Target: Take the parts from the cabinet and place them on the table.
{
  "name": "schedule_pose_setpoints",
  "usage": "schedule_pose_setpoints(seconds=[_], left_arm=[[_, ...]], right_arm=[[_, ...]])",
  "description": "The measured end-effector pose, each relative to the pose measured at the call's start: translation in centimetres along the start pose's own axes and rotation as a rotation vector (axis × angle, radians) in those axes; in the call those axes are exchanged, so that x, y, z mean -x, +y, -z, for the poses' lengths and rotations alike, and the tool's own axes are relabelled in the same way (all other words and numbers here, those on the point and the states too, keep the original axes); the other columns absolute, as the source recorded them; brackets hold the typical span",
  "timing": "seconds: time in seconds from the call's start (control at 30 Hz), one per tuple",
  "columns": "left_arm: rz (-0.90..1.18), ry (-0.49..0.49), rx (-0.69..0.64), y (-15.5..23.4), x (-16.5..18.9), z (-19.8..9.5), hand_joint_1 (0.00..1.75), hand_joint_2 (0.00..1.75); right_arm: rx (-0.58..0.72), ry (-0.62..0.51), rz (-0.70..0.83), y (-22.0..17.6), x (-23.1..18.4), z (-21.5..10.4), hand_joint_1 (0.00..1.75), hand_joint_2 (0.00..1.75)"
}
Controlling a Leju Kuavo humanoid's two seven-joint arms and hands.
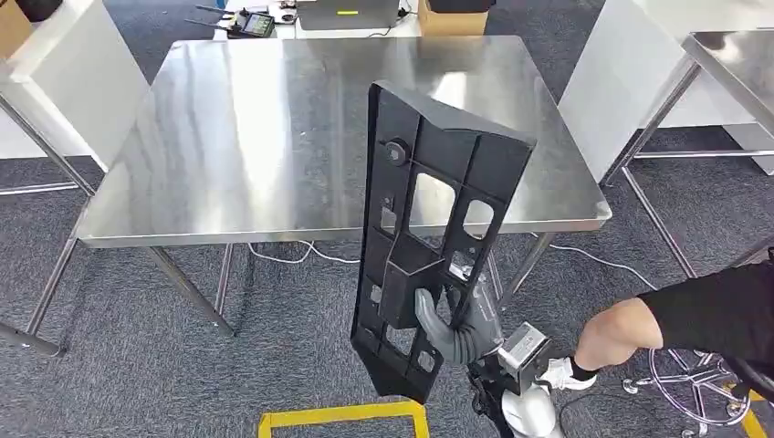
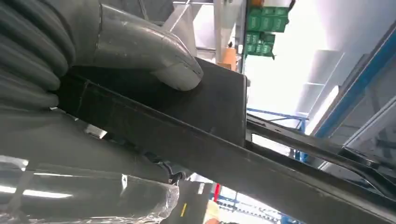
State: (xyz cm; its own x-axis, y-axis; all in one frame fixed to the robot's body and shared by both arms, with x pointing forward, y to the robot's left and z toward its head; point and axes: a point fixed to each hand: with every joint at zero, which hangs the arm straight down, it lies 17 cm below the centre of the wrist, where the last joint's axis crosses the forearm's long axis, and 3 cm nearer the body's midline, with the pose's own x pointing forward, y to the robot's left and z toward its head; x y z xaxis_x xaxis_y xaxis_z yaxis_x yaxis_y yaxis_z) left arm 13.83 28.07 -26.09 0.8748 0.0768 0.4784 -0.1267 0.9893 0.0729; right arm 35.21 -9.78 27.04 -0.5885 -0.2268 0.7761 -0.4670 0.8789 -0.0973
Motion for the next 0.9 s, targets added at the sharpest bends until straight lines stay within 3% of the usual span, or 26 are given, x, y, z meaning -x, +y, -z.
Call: schedule_pose_setpoints(seconds=[0.9], left_arm=[[0.002,-0.005,0.000,0.32,-0.15,0.06,0.00,1.75]], right_arm=[[0.002,-0.004,0.014,0.37,-0.04,0.40,1.75,1.75]])
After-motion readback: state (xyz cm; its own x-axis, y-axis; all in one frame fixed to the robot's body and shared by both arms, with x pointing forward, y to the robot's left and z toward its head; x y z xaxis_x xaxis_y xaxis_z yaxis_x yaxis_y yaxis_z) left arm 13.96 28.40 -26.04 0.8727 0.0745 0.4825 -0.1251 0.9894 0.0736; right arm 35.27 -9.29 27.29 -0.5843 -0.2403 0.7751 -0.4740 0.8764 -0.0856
